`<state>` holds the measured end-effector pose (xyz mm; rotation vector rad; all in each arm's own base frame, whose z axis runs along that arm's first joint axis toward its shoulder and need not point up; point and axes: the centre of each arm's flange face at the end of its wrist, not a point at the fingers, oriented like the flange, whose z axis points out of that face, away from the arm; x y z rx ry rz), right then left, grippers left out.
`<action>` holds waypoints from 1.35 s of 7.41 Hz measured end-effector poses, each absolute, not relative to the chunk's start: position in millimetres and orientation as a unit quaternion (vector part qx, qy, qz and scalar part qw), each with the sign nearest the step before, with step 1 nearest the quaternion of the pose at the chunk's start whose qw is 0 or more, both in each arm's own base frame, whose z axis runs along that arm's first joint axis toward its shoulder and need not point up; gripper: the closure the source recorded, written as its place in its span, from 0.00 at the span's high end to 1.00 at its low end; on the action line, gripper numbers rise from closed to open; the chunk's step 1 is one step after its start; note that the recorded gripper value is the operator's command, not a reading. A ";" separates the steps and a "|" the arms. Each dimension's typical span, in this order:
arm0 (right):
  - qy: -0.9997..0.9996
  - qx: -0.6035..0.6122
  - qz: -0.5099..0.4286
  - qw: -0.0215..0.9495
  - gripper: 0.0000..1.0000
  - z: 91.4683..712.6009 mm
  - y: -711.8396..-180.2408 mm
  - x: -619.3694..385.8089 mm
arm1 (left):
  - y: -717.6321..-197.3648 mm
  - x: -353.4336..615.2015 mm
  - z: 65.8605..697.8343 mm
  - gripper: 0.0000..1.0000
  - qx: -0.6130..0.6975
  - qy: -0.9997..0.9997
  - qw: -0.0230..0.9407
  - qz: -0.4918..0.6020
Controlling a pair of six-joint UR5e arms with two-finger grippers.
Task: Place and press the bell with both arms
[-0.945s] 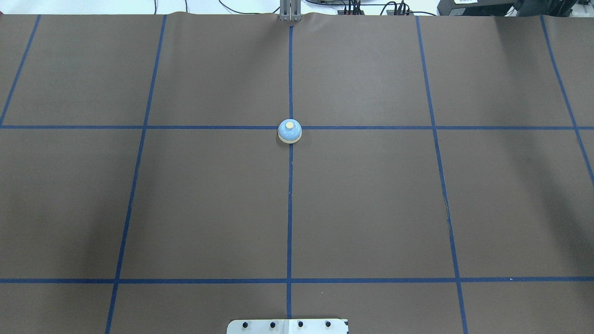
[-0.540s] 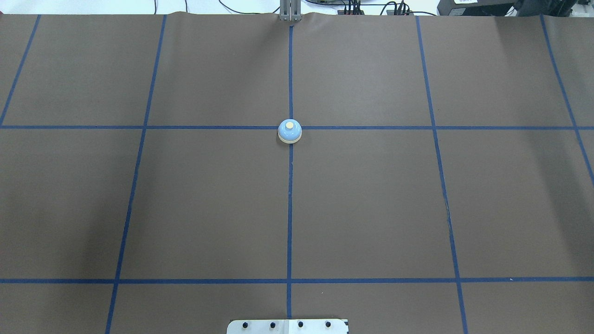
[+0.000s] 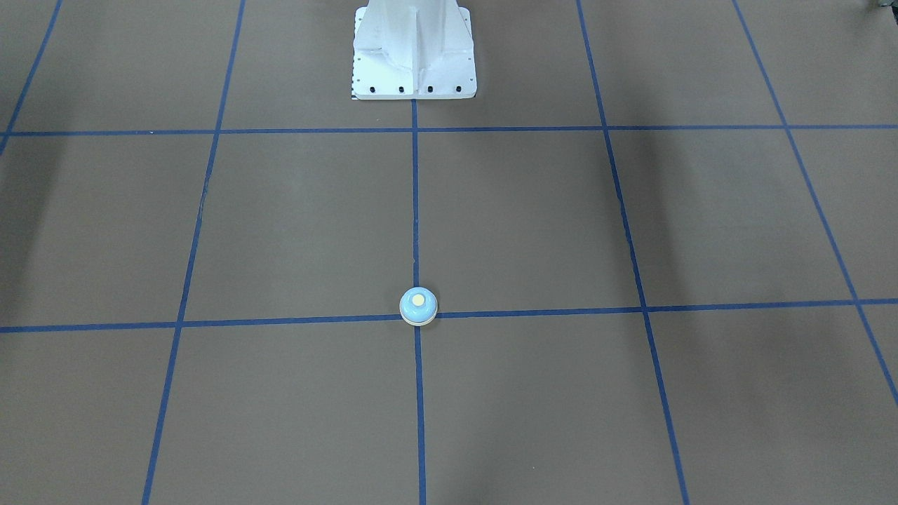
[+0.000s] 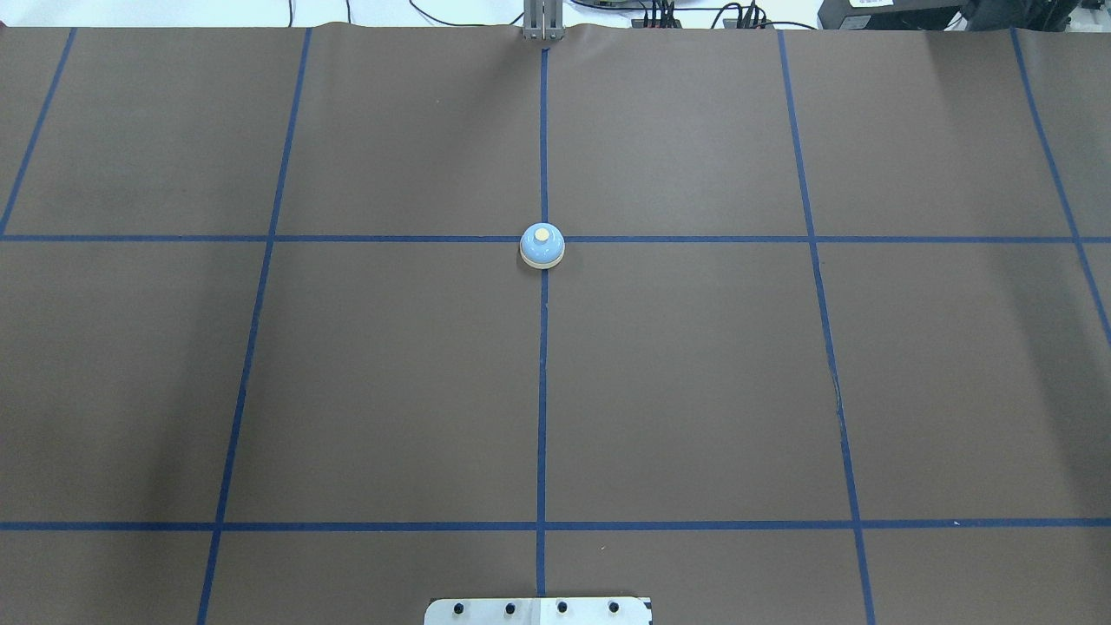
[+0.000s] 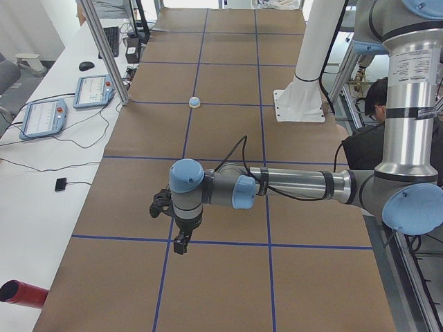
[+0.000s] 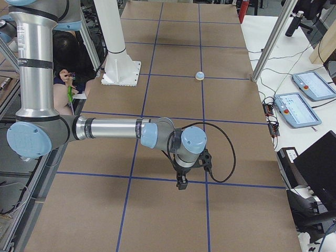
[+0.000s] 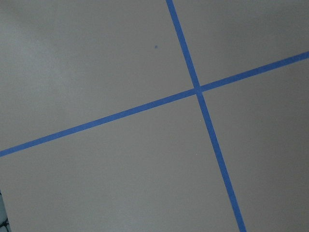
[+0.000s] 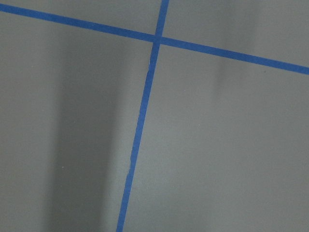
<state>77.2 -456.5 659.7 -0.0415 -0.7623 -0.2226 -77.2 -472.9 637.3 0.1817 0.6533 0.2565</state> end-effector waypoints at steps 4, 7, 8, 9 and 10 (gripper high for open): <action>-0.371 -0.009 -0.100 0.923 1.00 664.0 -459.2 76.8 | -467.6 -76.5 638.0 1.00 0.087 0.326 0.933 0.124; -0.372 -0.006 -0.096 0.923 1.00 665.4 -459.9 77.0 | -467.7 -76.5 637.9 1.00 0.088 0.326 0.933 0.125; -0.372 -0.005 -0.096 0.923 1.00 664.0 -461.2 77.0 | -467.7 -76.5 637.9 1.00 0.088 0.326 0.933 0.125; -0.372 -0.002 -0.097 0.923 1.00 660.7 -463.4 77.1 | -467.5 -76.5 637.8 1.00 0.088 0.326 0.933 0.125; -0.372 0.002 -0.098 0.923 1.00 656.7 -465.3 77.2 | -467.3 -76.4 637.8 1.00 0.088 0.326 0.933 0.126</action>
